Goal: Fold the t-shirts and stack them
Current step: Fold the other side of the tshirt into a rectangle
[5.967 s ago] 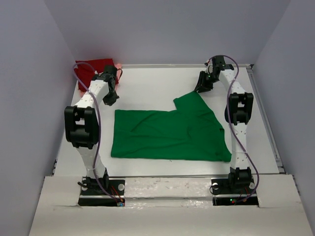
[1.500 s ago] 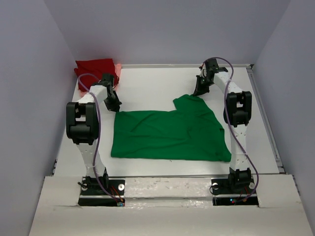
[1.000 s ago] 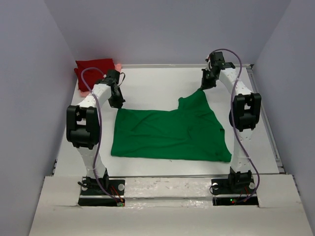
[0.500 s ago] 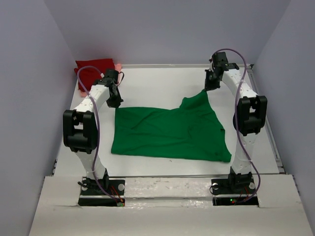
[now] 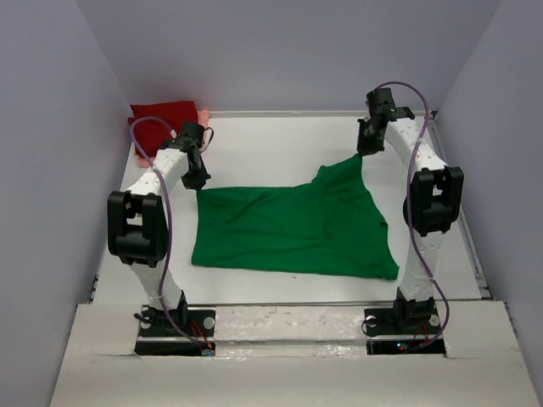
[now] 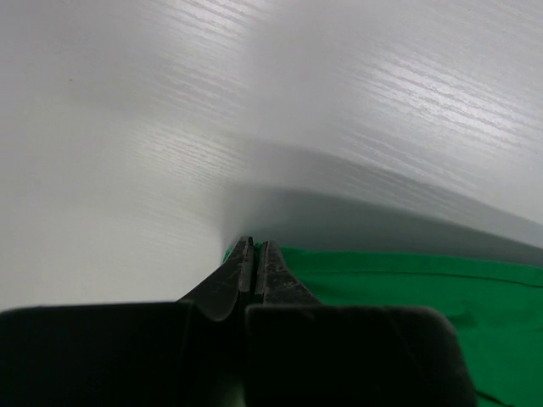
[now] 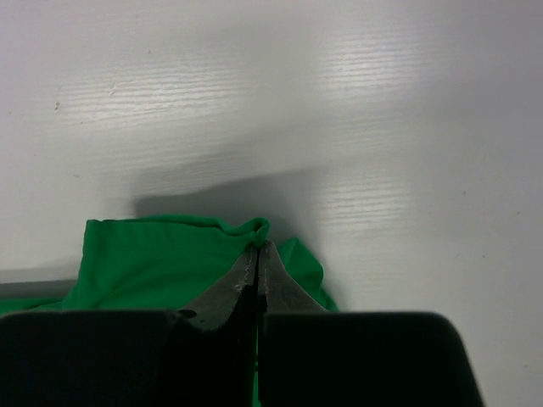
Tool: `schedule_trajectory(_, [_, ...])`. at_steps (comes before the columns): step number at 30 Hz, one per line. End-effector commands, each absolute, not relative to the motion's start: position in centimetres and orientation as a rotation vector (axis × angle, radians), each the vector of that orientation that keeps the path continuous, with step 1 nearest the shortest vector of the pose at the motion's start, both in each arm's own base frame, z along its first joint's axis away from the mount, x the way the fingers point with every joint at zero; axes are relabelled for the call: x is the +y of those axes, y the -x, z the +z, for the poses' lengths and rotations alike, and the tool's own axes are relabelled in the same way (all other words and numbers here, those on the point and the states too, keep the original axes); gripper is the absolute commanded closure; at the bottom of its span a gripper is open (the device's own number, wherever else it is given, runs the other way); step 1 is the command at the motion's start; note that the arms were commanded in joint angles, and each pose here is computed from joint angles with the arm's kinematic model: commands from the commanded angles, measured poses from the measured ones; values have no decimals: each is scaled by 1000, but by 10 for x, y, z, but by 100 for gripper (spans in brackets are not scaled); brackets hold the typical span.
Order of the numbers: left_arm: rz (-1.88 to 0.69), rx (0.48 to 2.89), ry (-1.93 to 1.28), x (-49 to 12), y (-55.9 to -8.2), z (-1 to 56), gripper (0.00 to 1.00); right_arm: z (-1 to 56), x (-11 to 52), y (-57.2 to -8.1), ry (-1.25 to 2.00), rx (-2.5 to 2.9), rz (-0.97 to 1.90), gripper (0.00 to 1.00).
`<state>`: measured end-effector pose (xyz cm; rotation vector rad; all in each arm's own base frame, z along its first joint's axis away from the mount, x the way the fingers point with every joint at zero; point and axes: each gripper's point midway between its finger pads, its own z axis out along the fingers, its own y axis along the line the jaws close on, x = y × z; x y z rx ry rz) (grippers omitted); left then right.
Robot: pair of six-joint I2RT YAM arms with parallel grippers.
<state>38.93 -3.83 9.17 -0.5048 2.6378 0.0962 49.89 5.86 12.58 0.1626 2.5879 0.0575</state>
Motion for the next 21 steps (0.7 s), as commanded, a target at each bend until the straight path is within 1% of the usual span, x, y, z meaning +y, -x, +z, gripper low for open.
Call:
schedule_trajectory(1, [118,2593,517,-32,-389,109,100,167,44,-505,-195,2488,-32,100])
schedule_trajectory(10, [120,2591,523,-28,-387,109,100,181,31,-503,-220,2457,-56,100])
schedule_trajectory(19, [102,2575,541,-28,-375,123,100,193,33,-482,-234,2440,-19,100])
schedule_trajectory(21, [96,2562,541,-27,-372,128,100,204,36,-477,-229,2412,8,100])
